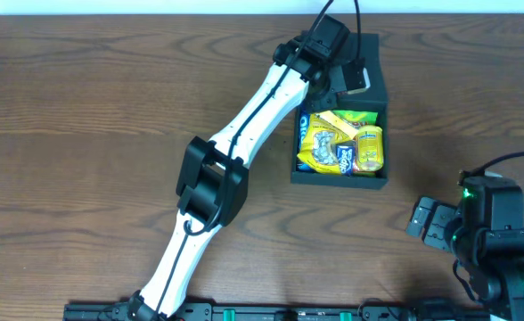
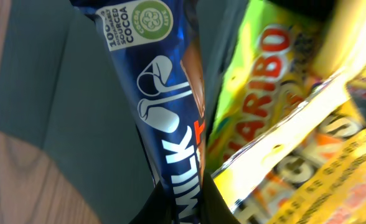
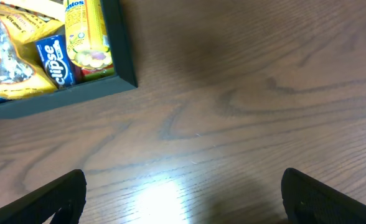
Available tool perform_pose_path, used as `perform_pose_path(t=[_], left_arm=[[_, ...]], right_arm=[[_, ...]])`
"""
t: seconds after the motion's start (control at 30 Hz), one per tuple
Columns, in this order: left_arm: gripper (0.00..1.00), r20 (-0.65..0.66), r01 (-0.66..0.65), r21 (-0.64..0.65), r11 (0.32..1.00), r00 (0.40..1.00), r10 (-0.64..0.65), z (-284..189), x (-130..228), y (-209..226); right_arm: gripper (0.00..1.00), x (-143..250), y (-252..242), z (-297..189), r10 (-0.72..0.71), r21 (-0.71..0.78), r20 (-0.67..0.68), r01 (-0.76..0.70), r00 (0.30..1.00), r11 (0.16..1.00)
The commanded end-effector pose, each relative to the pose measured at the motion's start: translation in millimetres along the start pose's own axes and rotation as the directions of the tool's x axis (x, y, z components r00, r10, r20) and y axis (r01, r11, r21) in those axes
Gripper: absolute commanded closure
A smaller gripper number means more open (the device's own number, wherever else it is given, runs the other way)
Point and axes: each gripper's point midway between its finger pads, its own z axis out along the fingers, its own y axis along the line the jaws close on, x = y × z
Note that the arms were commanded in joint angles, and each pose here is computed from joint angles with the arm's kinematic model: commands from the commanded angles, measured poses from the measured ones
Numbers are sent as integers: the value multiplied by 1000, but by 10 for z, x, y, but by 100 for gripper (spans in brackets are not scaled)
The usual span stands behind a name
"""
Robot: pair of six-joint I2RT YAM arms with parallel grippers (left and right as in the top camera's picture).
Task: Pack container
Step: 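Lower the bar upright into the box's left side beside the Hacks bag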
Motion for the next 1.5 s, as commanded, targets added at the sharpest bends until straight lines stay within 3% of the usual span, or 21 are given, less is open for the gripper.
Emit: perform_pose_path(t=[0.0, 0.23, 0.57, 1.47], left_arm=[[94, 49, -37, 30, 999, 998, 35, -53, -216, -154], [94, -70, -113, 4, 994, 991, 113, -12, -192, -365], [94, -226, -200, -133, 971, 960, 167, -60, -29, -139], [94, -213, -257, -37, 966, 946, 244, -18, -158, -520]], right_arm=[[1, 3, -36, 11, 12, 15, 2, -12, 1000, 1000], [1, -3, -52, 11, 12, 25, 5, -12, 1000, 1000], [1, -2, -53, 11, 12, 25, 5, -12, 1000, 1000], [1, -5, -59, 11, 12, 29, 7, -12, 1000, 1000]])
